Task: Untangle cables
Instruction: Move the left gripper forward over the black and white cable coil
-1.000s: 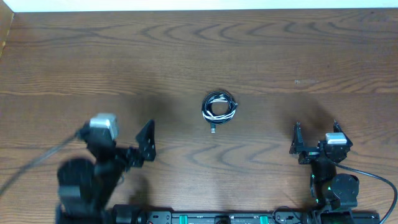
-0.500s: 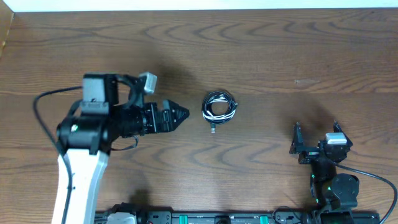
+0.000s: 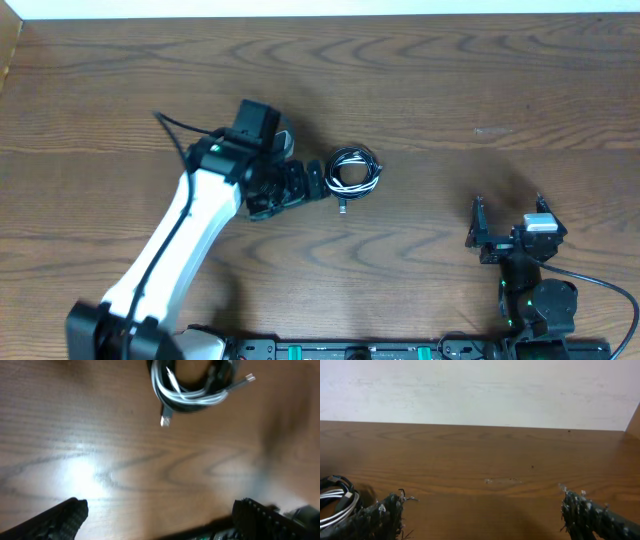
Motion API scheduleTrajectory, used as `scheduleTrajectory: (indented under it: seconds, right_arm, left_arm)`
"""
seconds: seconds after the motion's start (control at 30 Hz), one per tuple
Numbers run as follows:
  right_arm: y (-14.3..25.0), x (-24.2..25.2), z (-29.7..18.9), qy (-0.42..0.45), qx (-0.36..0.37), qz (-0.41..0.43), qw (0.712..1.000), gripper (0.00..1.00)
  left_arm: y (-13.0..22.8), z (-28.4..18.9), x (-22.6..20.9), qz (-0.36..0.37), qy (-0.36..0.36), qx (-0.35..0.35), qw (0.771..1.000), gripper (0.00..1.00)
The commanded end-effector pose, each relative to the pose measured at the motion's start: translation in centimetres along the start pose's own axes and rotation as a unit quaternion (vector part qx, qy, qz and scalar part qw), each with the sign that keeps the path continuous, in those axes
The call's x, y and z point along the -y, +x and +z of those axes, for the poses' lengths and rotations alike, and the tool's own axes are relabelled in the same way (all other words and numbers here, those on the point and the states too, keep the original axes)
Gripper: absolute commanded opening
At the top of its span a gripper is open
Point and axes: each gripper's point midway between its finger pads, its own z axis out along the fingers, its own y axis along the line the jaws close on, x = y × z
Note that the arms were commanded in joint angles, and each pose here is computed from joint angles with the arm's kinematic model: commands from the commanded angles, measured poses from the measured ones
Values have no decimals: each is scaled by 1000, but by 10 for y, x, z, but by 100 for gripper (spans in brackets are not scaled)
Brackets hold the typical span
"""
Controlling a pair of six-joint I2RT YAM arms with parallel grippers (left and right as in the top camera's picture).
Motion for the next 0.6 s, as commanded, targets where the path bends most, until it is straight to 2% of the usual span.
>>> scheduleTrajectory:
  seconds: [0.0,0.2,0.27,0.43,0.5,0.57]
  right_arm:
    - [0,2,0,4,0,-4,1000,99]
    - [0,2,0,4,0,-4,1000,99]
    - [0,2,0,4,0,-4,1000,99]
    - [0,2,0,4,0,-4,1000,99]
    - [0,2,0,4,0,-4,1000,99]
    - [0,2,0,4,0,-4,1000,99]
  left_arm:
    - [-13,17,-6,-57,-20,-1,998,98]
    - [-27,51,-13,-113,-29,-17,993,99]
    - [-27,62,-14,-128,-32,-28,991,87]
    - [-27,90,-7,-120,-31,-42,991,84]
    - [-27,98,-4,-129,-30,-42,990,76]
    - [-31,105,2,-135,-23,-35,990,73]
